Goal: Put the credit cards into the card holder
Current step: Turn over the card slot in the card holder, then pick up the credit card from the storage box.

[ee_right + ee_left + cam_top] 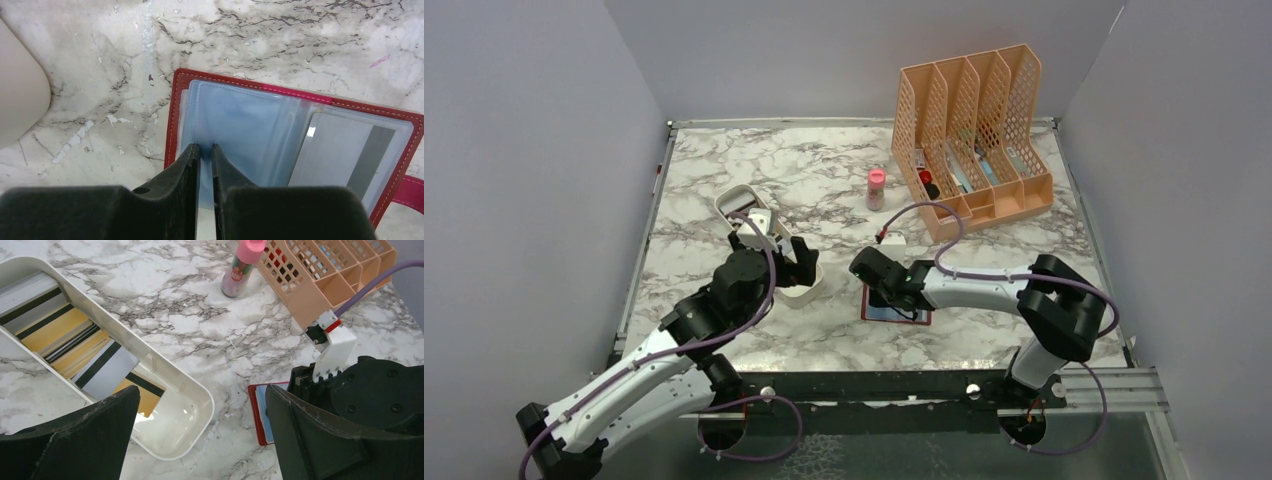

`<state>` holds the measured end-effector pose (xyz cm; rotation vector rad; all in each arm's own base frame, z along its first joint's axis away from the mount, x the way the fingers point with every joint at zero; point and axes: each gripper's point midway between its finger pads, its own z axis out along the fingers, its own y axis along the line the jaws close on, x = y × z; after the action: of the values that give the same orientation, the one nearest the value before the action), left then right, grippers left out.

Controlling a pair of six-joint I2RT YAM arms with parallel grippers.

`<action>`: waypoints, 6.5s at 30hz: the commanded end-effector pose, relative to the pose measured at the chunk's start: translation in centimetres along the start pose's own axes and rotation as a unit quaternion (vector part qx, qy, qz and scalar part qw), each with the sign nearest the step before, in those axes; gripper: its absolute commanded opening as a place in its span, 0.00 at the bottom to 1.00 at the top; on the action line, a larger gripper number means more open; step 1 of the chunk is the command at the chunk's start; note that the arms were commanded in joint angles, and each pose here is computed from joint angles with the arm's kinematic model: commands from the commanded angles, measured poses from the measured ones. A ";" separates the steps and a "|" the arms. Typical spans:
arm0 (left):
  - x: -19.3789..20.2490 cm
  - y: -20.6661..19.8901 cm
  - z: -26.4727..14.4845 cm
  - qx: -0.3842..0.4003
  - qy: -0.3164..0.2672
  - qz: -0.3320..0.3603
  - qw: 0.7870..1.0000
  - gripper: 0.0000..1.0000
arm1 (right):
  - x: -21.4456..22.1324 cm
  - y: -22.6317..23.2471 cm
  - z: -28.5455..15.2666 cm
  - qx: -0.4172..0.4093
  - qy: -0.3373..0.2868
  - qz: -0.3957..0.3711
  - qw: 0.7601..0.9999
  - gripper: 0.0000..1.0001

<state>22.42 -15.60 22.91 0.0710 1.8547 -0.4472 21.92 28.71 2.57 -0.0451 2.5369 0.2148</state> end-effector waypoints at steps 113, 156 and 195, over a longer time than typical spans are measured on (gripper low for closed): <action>0.0 20.8 14.7 -0.102 0.264 0.360 0.889 0.54 | 1.6 -7.4 -6.5 -0.137 -0.056 0.065 0.987 0.22; 3.8 25.0 19.3 -0.123 0.280 0.460 0.833 0.18 | 1.4 -7.3 -6.9 -0.141 -0.061 0.076 0.985 0.23; -1.1 19.5 16.8 -0.131 0.238 0.315 0.909 0.00 | 1.8 -6.9 -7.1 -0.159 -0.053 0.079 0.983 0.24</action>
<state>43.07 -2.10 10.84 0.7738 2.2615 0.3661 16.89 20.40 5.69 0.0336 2.3992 0.6324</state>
